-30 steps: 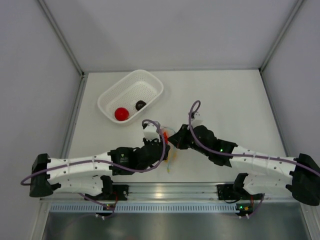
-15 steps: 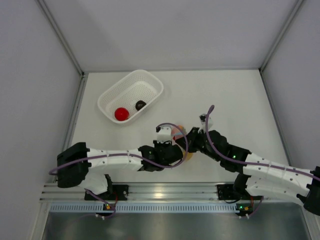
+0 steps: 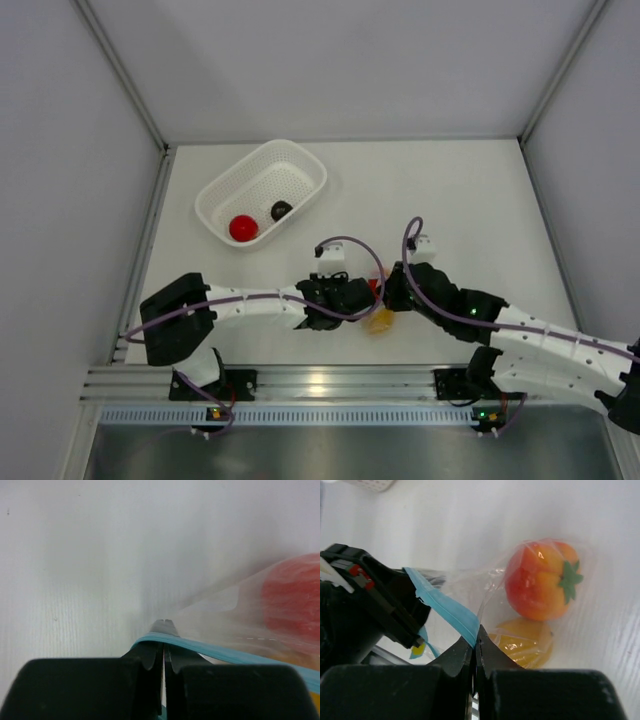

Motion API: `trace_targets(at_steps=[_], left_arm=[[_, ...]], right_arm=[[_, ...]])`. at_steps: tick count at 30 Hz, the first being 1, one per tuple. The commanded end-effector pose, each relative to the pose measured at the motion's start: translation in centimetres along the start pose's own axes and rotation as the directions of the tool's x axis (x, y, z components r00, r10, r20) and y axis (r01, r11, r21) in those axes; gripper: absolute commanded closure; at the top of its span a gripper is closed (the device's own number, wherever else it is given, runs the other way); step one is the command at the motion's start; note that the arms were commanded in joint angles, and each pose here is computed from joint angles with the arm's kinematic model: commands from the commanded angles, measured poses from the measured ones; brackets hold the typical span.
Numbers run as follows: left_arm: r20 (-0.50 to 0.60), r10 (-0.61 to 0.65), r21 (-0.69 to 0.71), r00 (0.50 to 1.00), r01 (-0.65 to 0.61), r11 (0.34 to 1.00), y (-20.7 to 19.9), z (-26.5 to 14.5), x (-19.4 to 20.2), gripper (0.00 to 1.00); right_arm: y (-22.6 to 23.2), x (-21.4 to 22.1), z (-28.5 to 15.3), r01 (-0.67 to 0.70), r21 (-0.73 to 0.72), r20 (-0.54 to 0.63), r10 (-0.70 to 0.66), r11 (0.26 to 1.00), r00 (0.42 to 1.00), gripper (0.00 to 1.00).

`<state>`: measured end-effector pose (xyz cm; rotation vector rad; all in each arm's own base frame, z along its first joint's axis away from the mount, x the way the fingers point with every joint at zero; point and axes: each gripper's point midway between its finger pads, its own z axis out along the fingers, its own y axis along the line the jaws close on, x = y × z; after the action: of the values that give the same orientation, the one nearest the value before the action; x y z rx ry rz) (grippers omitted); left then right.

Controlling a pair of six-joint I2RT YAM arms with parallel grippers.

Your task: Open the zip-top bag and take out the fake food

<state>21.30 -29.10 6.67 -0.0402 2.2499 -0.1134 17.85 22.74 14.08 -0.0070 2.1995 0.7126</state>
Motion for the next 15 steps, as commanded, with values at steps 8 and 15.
trace_targets(at_steps=[8,15], left_arm=[[0.146,-0.027,-0.231,0.989,0.060,0.971,7.6,-1.0,-5.3,1.00],[0.242,-0.019,-0.276,0.970,0.088,0.957,11.6,-4.7,-10.2,1.00]], right_arm=[[-0.6,-2.6,-0.1,0.221,0.198,-0.056,-0.214,0.955,0.975,1.00],[5.4,-1.6,2.6,0.201,-0.039,-0.101,-0.204,0.979,0.974,1.00]])
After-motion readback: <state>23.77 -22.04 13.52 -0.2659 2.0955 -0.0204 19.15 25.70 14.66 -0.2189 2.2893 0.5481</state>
